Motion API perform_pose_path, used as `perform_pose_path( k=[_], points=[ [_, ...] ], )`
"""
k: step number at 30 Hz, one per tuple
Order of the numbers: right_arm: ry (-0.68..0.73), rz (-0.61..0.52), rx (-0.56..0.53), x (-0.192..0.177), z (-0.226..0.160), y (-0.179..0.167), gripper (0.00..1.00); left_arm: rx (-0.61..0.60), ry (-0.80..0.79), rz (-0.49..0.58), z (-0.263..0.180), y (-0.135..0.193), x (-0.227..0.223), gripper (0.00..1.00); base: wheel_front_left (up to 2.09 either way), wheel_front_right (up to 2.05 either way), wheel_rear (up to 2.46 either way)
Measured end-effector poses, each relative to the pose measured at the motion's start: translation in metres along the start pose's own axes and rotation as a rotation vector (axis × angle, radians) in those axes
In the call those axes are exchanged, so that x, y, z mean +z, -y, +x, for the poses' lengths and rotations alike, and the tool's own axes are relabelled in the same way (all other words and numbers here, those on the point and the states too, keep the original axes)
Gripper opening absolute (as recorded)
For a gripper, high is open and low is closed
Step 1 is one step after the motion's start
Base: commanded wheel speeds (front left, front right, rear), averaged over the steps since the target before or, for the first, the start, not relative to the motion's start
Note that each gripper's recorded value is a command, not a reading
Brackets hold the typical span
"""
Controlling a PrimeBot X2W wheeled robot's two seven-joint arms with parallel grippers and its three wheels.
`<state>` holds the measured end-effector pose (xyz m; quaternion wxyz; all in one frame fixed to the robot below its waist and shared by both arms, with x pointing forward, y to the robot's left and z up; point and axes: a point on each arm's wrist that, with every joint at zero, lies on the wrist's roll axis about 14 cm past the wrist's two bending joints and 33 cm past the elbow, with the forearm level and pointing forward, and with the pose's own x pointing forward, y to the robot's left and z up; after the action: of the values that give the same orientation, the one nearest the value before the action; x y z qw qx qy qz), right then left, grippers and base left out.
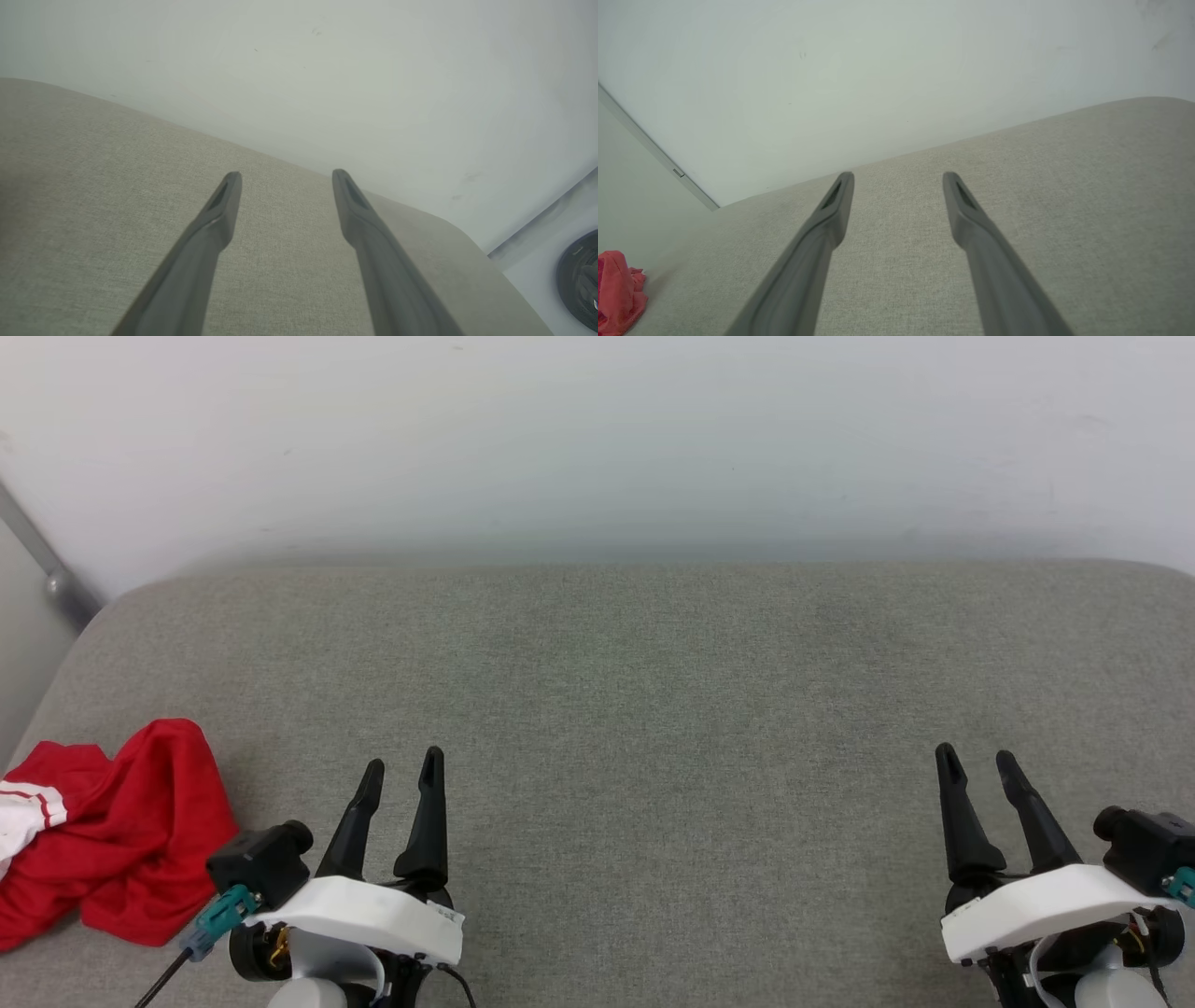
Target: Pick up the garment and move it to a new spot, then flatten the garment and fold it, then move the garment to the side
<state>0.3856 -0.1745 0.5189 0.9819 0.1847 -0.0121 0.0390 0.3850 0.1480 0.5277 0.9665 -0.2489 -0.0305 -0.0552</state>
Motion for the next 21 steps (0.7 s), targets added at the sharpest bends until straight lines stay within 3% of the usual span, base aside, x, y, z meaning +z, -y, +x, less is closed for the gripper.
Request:
perform_pose_path(
  k=[21],
  points=[
    [-0.02, -0.234, 0.033, -0.0012, 0.0005, -0.0087, 1.0, -0.027, 0.017, 0.243, -0.0019, 0.0047, -0.0016, 1.0, 0.0, 0.0, 0.0]
  ],
)
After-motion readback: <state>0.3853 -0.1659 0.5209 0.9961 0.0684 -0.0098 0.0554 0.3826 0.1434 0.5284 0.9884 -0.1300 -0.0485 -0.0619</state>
